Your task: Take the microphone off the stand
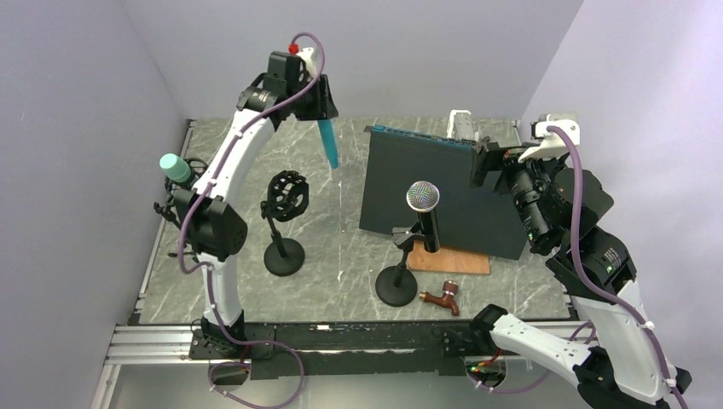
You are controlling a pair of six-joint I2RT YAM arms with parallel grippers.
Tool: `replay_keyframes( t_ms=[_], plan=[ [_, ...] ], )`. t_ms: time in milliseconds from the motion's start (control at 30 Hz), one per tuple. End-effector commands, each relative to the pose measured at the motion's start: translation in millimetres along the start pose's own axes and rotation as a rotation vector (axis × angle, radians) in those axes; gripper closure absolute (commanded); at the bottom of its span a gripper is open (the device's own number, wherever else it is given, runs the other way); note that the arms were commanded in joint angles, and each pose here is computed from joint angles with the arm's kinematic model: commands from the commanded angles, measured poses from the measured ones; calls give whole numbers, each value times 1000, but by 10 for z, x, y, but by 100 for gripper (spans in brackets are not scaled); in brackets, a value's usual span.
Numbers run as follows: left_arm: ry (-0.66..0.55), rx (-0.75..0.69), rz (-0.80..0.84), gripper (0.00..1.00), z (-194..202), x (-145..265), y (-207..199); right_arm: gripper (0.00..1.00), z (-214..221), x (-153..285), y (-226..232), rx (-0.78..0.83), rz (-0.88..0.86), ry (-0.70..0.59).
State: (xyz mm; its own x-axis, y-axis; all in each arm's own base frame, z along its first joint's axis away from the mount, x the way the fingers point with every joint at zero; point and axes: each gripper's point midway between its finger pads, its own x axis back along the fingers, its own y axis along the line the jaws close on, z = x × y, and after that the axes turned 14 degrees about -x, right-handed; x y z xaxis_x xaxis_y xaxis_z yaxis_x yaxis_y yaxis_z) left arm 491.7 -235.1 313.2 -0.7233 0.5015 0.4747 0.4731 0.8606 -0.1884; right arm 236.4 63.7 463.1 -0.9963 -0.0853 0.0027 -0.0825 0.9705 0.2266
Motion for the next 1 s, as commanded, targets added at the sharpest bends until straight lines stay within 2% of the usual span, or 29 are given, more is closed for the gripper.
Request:
replay_keyframes(
  t_ms=[0, 133, 300, 667, 800, 967],
  plan=[
    [67, -38, -34, 100, 108, -56, 235, 0, -89, 42, -17, -17, 3, -11],
    [144, 45, -2, 100, 387, -168, 464, 0, -80, 46, -34, -17, 11, -10],
    [219, 55, -17, 100, 671, -337, 606, 0, -28, -3, 6, -13, 3, -2],
    [407, 44, -204, 100, 1382, -766, 1177, 0, 14, -75, 96, -22, -10, 32],
    [432, 58, -228, 100, 1566, -891, 1333, 0, 28, -79, 112, -22, -14, 48],
    [430, 36, -240, 93, 1664, -1066, 1442, 0, 75, -98, 113, -18, -9, 59]
  ],
)
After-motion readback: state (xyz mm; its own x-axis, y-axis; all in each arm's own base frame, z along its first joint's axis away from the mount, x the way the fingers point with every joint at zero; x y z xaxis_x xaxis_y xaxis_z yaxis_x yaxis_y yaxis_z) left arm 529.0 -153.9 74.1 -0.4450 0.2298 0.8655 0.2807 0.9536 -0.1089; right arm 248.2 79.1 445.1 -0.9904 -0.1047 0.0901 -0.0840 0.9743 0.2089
